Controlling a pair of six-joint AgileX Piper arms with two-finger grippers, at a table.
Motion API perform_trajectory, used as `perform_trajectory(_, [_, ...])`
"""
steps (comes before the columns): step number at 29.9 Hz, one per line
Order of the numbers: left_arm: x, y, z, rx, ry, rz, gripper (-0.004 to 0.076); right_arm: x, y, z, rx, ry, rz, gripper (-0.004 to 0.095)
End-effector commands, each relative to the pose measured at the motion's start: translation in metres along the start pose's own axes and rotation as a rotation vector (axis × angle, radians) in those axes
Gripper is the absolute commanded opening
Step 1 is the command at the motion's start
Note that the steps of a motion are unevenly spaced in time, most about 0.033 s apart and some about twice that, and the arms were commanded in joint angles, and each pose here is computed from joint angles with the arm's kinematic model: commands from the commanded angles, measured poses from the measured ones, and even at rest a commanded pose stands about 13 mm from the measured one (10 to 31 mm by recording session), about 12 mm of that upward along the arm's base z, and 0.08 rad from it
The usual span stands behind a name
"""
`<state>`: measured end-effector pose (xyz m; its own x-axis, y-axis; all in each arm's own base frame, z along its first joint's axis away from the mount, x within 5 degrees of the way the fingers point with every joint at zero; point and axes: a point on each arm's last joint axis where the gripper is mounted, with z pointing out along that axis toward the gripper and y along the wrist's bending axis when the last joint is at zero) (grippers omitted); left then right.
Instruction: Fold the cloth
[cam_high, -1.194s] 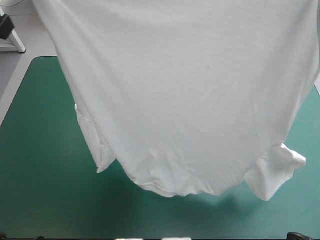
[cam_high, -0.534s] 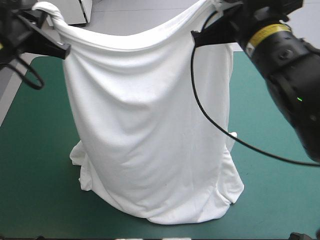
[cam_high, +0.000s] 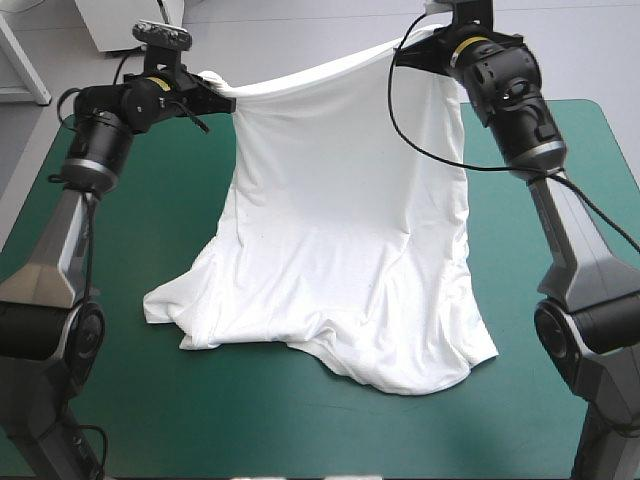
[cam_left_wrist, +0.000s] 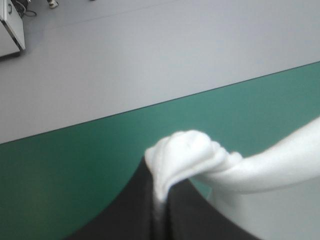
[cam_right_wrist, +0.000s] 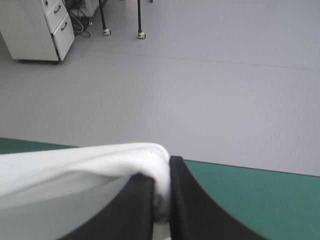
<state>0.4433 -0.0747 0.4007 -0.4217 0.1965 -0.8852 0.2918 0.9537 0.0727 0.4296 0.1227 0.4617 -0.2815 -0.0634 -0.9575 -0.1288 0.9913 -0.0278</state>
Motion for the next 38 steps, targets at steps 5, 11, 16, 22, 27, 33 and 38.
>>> perform_trajectory(5, [0.007,0.005,0.049,-0.030,-0.153,-0.053,0.0208,0.012,-0.006,0.029,-0.048,-0.005,0.100,0.0216])
perform_trajectory(11, [0.014,0.006,0.056,-0.036,-0.119,-0.030,0.0695,0.032,-0.022,0.040,0.017,0.145,0.036,0.0851])
perform_trajectory(16, [-0.009,0.003,0.005,-0.016,-0.054,0.001,0.0706,0.003,-0.033,-0.012,0.068,0.146,0.020,0.0917])
perform_trajectory(22, [-0.021,-0.006,-0.067,0.034,0.126,-0.028,0.0706,-0.024,-0.045,-0.098,0.091,0.215,0.017,0.0863])
perform_trajectory(27, [-0.004,-0.013,-0.097,0.084,0.376,-0.056,0.0706,-0.023,-0.045,-0.142,0.037,0.263,0.032,0.0774])
perform_trajectory(33, [0.012,-0.017,-0.112,0.086,0.428,-0.106,0.0706,0.021,-0.044,-0.189,-0.026,0.390,0.046,0.0723])
perform_trajectory(38, [0.052,-0.025,-0.138,0.094,0.538,-0.155,0.0706,0.084,-0.048,-0.216,-0.013,0.506,0.053,0.0723])
